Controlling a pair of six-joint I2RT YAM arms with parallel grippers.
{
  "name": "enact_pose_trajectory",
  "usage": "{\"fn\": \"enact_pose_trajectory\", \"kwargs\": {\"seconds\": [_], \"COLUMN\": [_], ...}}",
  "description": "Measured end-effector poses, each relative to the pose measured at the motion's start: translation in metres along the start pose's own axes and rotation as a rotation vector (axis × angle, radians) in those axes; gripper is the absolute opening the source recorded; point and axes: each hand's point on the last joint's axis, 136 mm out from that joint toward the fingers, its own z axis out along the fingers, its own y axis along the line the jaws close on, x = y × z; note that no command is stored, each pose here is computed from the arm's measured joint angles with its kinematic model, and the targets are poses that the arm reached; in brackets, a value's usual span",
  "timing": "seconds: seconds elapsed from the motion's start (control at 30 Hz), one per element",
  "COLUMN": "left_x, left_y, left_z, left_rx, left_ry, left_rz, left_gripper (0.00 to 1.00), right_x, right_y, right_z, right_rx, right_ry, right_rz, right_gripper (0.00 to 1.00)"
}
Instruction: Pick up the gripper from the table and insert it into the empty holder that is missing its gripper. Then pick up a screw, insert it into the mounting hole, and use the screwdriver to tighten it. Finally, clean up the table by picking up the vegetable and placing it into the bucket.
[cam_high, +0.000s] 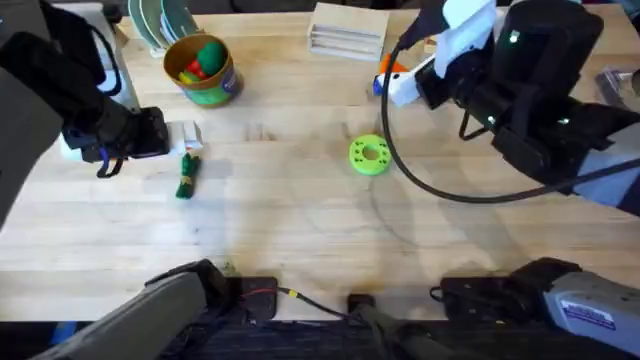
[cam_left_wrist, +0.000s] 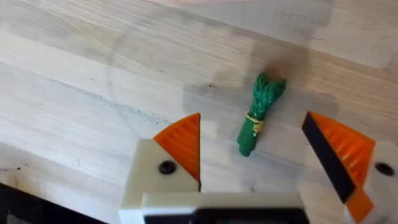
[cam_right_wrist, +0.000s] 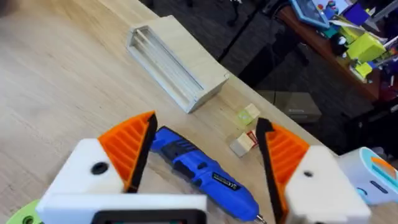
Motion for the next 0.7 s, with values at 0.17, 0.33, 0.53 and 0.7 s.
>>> {"fn": "enact_pose_trajectory", "kwargs": {"seconds": [0.17,0.33,0.53,0.7], "left_x": [0.002,0.009,0.017,0.027], "left_y": [-0.013,-0.025,-0.032,-0.034], "left_z": [0.026,0.052,0.073,0.082], "left_rx": [0.102,0.158,0.186,0.196], "left_ry": [0.064,0.148,0.216,0.271], "left_rz": [0.034,0.078,0.098,0.104], "left_gripper": [0.993,0.993,0.994,0.879], "right_x": [0.000,0.000,0.000,0.000], "right_y": [0.000,0.000,0.000,0.000], "right_z": [0.000,0.000,0.000,0.000], "right_rx": [0.000,0.000,0.000,0.000], "right_ry": [0.000,0.000,0.000,0.000], "right_rz": [0.000,0.000,0.000,0.000], "right_gripper": [0.991,0.991,0.991,0.991]}}
